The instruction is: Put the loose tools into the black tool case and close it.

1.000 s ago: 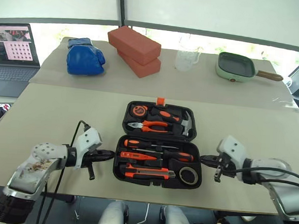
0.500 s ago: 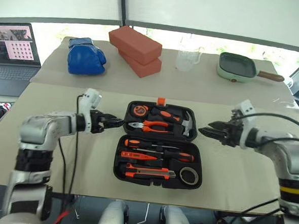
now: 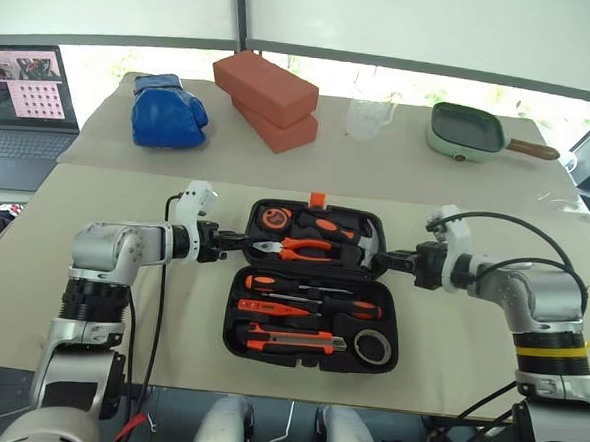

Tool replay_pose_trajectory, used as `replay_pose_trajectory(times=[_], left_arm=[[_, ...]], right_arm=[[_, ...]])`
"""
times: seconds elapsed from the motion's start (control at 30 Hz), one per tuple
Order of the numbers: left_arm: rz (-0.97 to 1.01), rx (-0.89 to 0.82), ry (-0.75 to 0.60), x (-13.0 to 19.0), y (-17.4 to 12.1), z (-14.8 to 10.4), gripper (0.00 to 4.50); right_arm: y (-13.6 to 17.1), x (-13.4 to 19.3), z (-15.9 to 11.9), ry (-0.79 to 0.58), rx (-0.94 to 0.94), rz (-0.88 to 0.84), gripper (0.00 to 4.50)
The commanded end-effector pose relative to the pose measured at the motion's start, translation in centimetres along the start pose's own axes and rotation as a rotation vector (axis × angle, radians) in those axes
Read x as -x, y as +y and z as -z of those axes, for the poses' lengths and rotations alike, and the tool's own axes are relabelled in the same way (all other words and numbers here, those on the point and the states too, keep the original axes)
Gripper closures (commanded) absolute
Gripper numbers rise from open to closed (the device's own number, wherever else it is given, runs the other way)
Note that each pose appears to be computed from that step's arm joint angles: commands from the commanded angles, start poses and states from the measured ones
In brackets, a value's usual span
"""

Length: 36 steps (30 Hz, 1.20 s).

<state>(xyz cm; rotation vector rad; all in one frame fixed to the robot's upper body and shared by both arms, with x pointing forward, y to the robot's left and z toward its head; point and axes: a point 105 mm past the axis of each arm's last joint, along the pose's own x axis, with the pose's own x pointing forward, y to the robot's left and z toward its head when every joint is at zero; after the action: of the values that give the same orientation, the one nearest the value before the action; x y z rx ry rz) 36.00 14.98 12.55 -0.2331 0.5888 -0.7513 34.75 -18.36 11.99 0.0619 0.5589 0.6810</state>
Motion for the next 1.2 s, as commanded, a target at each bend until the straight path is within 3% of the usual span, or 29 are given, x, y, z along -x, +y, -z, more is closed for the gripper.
replay_pose_trajectory(times=[0.03, 0.37, 0.6, 0.77, 1.2], left_arm=[[0.012, -0.013, -0.05, 0.0, -0.5, -1.4, 4.39], [0.104, -0.109, -0.073, 0.0, -2.6, -1.6, 4.39], [0.094, -0.312, -0.248, 1.3, -4.5, -3.7, 4.39], [0.071, -0.525, -0.252, 1.6, -5.1, -1.5, 4.39], [-0.213, -0.743, -0.41, 2.4, -3.2, 0.7, 4.39]], right_arm=[[0.9, 0.0, -1.1, -0.047, 0.034, -0.039, 4.5], [2.0, 0.0, -2.6, -0.127, 0.13, -0.061, 4.5], [3.9, 1.1, -5.7, -0.278, 0.298, -0.026, 4.5], [3.9, 1.1, -4.2, -0.253, 0.454, 0.047, 4.5], [4.3, 2.2, -0.5, -0.307, 0.638, 0.136, 4.5]])
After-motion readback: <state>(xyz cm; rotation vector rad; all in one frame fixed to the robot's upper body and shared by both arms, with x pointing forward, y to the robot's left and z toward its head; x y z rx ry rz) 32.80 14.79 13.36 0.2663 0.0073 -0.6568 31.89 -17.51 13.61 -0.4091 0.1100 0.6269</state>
